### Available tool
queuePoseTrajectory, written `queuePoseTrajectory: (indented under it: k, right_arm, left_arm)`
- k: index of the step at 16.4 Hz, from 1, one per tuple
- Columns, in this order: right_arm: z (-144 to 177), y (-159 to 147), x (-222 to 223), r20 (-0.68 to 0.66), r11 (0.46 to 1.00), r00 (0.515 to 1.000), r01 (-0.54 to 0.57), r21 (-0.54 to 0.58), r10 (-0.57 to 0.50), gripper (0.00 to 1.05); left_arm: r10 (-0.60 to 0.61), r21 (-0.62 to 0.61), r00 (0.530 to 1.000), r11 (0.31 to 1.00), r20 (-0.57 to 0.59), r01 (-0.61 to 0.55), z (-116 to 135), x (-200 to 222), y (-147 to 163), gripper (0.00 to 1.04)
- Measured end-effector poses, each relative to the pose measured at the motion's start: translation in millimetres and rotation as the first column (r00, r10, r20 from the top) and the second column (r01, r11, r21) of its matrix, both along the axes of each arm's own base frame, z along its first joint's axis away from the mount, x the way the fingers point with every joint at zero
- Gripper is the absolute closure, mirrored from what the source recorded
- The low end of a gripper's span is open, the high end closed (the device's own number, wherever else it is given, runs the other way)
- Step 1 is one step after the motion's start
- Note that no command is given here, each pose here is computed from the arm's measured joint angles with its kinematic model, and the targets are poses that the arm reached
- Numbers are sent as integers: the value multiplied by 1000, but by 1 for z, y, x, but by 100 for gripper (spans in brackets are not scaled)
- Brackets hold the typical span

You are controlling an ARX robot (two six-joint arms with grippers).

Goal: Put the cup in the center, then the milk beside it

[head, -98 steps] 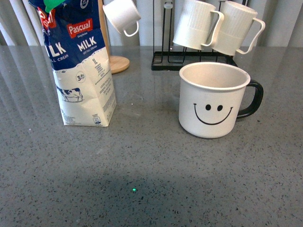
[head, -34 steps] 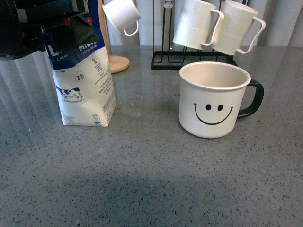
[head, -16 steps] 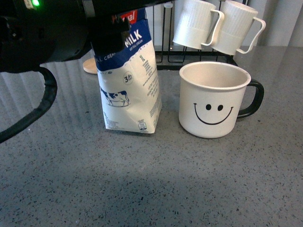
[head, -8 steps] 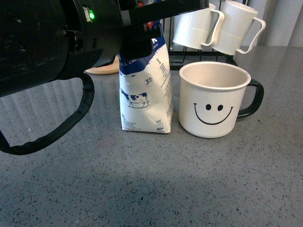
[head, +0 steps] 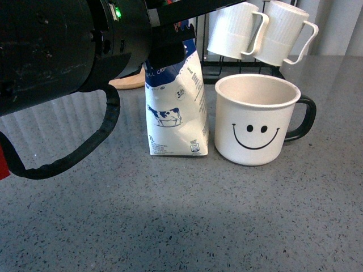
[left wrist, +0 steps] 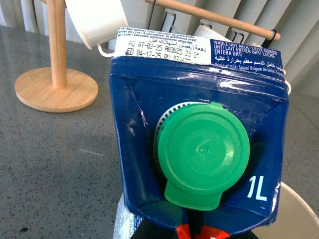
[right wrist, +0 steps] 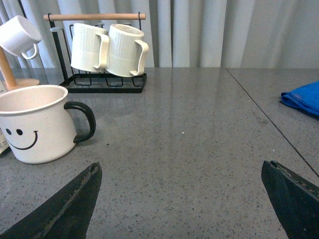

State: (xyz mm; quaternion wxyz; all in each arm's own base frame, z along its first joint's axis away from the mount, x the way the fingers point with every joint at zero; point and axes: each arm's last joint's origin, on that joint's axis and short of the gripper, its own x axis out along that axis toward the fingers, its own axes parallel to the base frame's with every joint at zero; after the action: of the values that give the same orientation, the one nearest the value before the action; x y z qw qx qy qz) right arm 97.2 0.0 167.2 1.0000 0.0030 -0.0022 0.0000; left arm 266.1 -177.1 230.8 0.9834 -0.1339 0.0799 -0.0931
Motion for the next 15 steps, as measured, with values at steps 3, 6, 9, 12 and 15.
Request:
queuePoseTrajectory:
  k: [3,6,9,12,15]
  right_arm:
    - [0,0,0,0,1000,1000,0,0,0,7]
    - [0,0,0,0,1000,1000,0,0,0,7]
    - [0,0,0,0,1000,1000,0,0,0,7]
    - [0,0,0,0,1000,1000,0,0,0,7]
    - [0,0,0,0,1000,1000,0,0,0,7]
  left_arm:
    - [-9,0,1000,1000,-16,9,-1,-4,-5,71]
    - [-6,-27,1000,1000,14,6,12,-9,-2,11]
    - [-55,-60,997,996,51,59,29,-18,1,7]
    - [-108,-43,991,993,80,112,37,-23,4,7]
    - [-118,-23,988,992,97,121,41,-22,7,7]
